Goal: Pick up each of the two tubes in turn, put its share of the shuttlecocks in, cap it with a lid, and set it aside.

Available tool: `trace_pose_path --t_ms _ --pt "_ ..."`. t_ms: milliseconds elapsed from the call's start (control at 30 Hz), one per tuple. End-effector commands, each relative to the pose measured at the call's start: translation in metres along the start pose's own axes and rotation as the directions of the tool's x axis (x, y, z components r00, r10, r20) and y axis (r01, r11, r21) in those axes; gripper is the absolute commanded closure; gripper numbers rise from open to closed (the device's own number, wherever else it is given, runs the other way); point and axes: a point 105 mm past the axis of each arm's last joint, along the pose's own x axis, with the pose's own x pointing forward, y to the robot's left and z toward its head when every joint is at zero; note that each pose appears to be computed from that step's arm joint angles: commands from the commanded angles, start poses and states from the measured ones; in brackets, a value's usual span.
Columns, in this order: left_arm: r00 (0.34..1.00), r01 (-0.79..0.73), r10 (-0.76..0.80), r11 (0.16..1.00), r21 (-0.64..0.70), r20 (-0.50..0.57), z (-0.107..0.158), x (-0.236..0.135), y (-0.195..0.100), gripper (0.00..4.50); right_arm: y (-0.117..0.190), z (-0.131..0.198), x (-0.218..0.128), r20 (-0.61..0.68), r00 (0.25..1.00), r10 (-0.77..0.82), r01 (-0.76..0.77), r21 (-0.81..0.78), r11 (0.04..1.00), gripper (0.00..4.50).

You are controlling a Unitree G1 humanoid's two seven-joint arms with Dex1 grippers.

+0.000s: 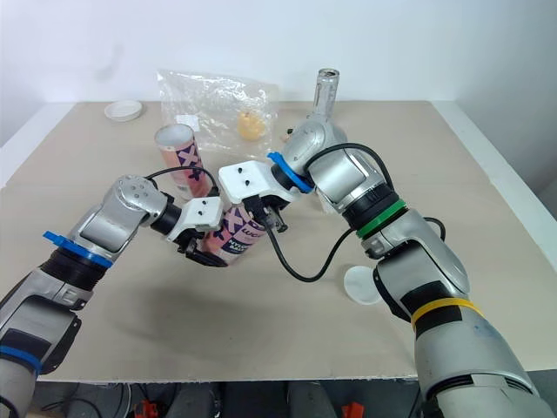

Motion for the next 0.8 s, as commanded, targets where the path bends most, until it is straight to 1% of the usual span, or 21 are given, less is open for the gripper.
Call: trace_pose_path --t_ms 33,333,433,567,667,733,800 --pt "0.999 0.008 -0.009 0.999 0.033 0.040 0.011 0.004 -0.004 1.25 0.000 0.017 -0.017 0.051 0.999 0.015 -0.014 -0.023 1.000 4.47" --pt "0.999 0.006 -0.007 1.000 0.021 0.040 0.006 0.005 -0.006 1.25 0.006 0.028 -0.072 0.176 0.979 -0.108 0.100 0.052 0.994 4.47" --pt "0.999 0.002 -0.003 1.000 0.020 0.044 0.006 0.005 -0.006 1.25 0.018 0.027 -0.096 0.217 0.963 -0.160 0.139 0.108 0.984 4.47" --pt "0.995 -0.031 0.030 0.999 0.010 0.091 0.008 0.006 -0.003 1.25 0.032 0.026 -0.117 0.281 0.929 -0.240 0.186 0.206 0.961 4.47" --pt "0.978 -0.100 0.098 0.995 -0.001 0.185 0.013 0.012 0.001 1.25 0.036 0.018 -0.129 0.318 0.872 -0.373 0.275 0.312 0.909 4.47" --pt "0.931 -0.172 0.179 0.984 -0.050 0.318 0.026 0.015 0.006 1.25 0.042 0.010 -0.133 0.331 0.820 -0.467 0.334 0.386 0.860 4.47" --pt "0.883 -0.197 0.226 0.974 -0.112 0.413 0.035 0.019 0.003 1.25 0.050 0.004 -0.133 0.332 0.783 -0.526 0.363 0.444 0.820 4.47"
